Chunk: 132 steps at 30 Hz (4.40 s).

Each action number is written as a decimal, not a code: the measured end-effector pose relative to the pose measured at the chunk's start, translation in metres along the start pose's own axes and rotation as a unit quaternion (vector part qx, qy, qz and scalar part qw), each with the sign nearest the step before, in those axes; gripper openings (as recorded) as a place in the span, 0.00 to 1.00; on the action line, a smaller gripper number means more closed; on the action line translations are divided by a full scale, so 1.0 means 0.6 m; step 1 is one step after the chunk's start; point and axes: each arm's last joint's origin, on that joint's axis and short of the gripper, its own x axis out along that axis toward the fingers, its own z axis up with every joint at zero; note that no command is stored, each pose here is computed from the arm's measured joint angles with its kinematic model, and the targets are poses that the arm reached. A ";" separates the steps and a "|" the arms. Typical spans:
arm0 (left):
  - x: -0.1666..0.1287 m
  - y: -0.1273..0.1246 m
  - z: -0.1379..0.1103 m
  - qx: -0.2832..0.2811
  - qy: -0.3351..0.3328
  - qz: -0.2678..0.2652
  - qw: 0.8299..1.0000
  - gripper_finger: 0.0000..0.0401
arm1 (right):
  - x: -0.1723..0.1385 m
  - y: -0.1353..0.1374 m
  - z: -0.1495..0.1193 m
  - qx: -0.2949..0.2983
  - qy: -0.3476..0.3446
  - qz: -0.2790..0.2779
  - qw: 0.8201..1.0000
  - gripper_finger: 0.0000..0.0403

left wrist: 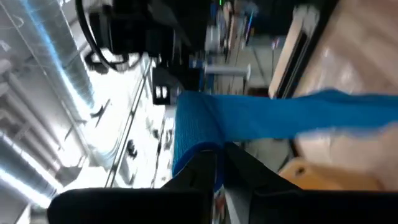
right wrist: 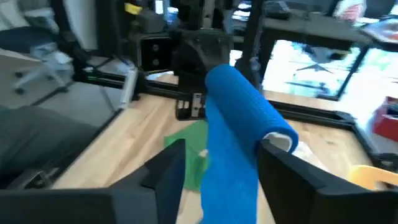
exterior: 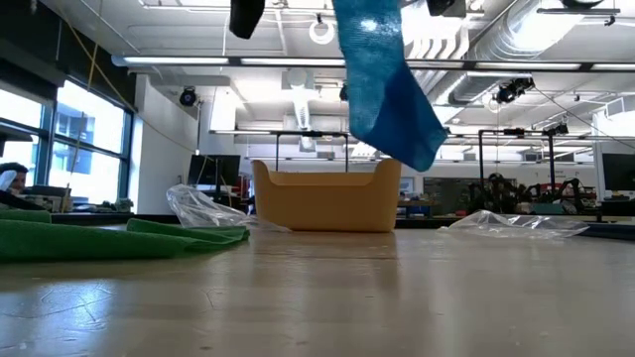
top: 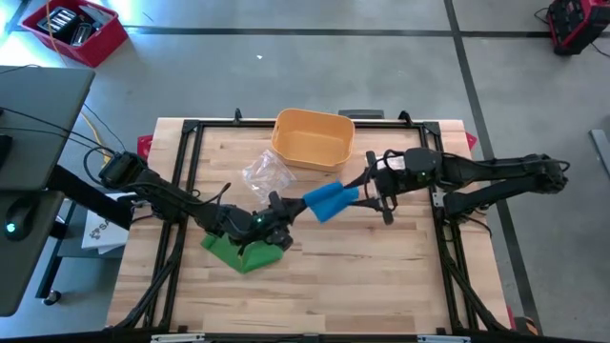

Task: Roll bandage
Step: Roll the blue bandage

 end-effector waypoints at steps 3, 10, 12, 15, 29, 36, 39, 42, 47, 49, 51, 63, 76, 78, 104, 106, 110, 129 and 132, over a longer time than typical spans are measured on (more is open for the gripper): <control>0.001 0.000 -0.004 0.014 0.032 0.000 0.999 0.03 | 0.001 0.003 -0.008 -0.006 0.031 -0.026 0.999 0.49; -0.003 0.005 -0.005 0.014 0.068 0.009 0.998 0.03 | 0.001 0.003 -0.041 0.027 0.107 -0.072 0.991 0.49; -0.006 0.006 -0.002 0.008 0.064 0.011 0.998 0.03 | 0.004 0.001 -0.057 0.033 0.122 -0.094 0.988 0.49; -0.011 0.006 0.003 -0.001 0.058 0.012 0.998 0.03 | 0.010 -0.004 -0.082 0.035 0.148 -0.116 0.982 0.49; -0.021 0.006 0.010 -0.039 0.055 0.013 0.998 0.03 | 0.069 -0.046 -0.159 0.071 0.210 -0.062 0.973 0.38; -0.019 0.005 -0.001 -0.044 0.147 0.013 0.988 0.03 | 0.064 -0.026 -0.158 0.053 0.234 -0.058 0.969 0.03; -0.015 0.000 -0.011 -0.063 0.172 0.009 0.983 0.03 | 0.054 -0.009 -0.147 0.035 0.245 -0.095 0.964 0.03; -0.008 -0.014 -0.029 -0.067 0.209 -0.002 0.976 0.03 | 0.040 0.016 -0.126 0.000 0.252 -0.131 0.959 0.01; 0.007 -0.039 -0.064 -0.091 0.238 -0.024 0.967 0.03 | 0.023 0.068 -0.090 -0.048 0.231 -0.152 0.960 0.00; 0.010 -0.049 -0.078 -0.097 0.251 -0.032 0.963 0.02 | 0.017 0.089 -0.075 -0.058 0.214 -0.132 0.966 0.00; 0.008 -0.060 -0.090 -0.096 0.262 -0.040 0.960 0.01 | 0.012 0.109 -0.061 -0.063 0.202 -0.110 0.971 0.01; -0.027 -0.055 -0.157 -0.152 0.303 -0.038 0.940 0.00 | -0.036 0.225 -0.003 -0.137 0.131 -0.007 0.982 0.00; -0.048 -0.008 -0.204 -0.191 0.287 -0.047 0.938 0.00 | -0.043 0.282 -0.034 -0.002 0.162 0.074 0.984 0.00; -0.050 -0.009 -0.213 -0.183 0.299 -0.054 0.935 0.00 | -0.055 0.302 -0.025 0.000 0.130 0.089 0.988 0.00; 0.002 -0.125 -0.154 -0.401 0.102 -0.363 0.835 0.00 | -0.207 0.249 0.238 -0.153 -0.053 -0.187 0.969 0.00; 0.015 -0.142 -0.141 -0.417 0.074 -0.376 0.824 0.01 | -0.211 0.241 0.246 -0.145 -0.056 -0.190 0.969 0.00; 0.040 -0.175 -0.116 -0.446 0.013 -0.390 0.805 0.01 | -0.199 0.233 0.235 -0.127 -0.040 -0.161 0.978 0.00; 0.089 -0.302 -0.106 -0.478 -0.042 -0.440 0.759 0.07 | -0.016 0.224 0.154 -0.069 0.148 -0.203 0.966 0.00; 0.091 -0.308 -0.111 -0.484 -0.043 -0.448 0.751 0.09 | 0.010 0.212 0.146 -0.061 0.170 -0.198 0.963 0.00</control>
